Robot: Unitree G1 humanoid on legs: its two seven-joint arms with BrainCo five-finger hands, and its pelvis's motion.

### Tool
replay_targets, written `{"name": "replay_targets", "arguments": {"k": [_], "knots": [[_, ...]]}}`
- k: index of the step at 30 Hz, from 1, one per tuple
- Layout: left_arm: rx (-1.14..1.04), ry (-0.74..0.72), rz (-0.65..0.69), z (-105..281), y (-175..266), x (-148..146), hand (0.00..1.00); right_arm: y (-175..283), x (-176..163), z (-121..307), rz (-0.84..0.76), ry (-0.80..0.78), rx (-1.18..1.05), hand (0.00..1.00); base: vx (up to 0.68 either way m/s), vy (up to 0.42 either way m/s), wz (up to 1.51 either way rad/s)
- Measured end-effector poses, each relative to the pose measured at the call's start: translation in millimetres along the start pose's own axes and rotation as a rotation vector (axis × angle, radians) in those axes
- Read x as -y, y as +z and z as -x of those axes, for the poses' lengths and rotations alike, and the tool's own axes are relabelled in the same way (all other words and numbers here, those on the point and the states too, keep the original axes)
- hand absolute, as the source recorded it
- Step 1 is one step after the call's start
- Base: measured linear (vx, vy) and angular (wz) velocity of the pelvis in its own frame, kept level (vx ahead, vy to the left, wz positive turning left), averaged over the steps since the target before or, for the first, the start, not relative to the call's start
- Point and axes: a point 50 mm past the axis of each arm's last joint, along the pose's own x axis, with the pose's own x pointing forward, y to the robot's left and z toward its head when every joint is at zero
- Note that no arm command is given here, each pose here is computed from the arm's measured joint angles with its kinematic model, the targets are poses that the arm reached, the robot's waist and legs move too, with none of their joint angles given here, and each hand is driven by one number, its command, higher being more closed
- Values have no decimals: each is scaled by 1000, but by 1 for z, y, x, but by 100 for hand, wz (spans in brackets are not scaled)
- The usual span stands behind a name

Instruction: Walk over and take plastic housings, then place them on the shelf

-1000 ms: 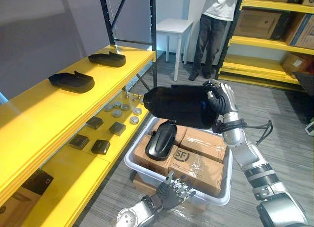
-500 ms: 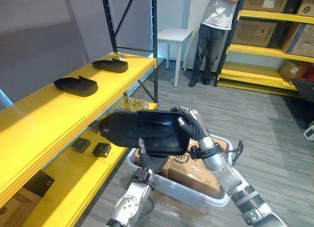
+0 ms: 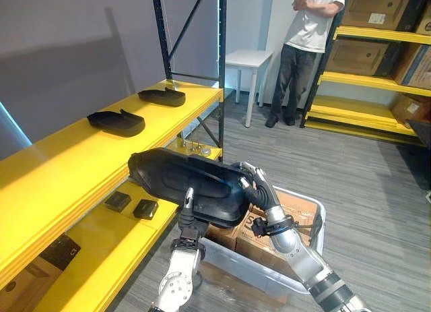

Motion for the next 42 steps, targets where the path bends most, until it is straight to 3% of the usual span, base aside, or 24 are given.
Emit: {"name": "replay_targets", "arguments": {"k": [4,12,13,16,22,26,28,35,38,42], "knots": [[12,22,-139,-1,4,-2,100,-4,-5,13,-55,12,-30,100,-25,-12,46],[-30,101,-256,13,2,-26,100,-18,-22,44,-137,41,-166,100,73,82,124],[-24,106,-261,15,5,-28,100,-19,-25,45,-143,47,-171,0,92,227,50],[27,104,-340,23,23,-28,100,-15,-39,46,-185,66,-176,0,63,188,51],[65,18,-820,30,48,-15,100,-23,-60,79,-236,113,-298,0,99,116,88],[101,-45,-1054,15,49,0,100,-28,-53,84,-233,70,-337,0,100,-50,81],[103,-73,-1151,-3,42,9,100,-38,-36,92,-218,-25,-388,0,152,-132,114],[118,-84,-1270,-6,29,8,100,-38,-11,105,-264,-137,-425,0,214,-282,87],[119,-6,-1261,3,27,-6,100,-44,1,107,-326,-108,-441,0,234,-232,39],[178,156,-1298,14,50,-27,100,-49,41,104,-407,-231,-415,0,260,-176,19]]}}
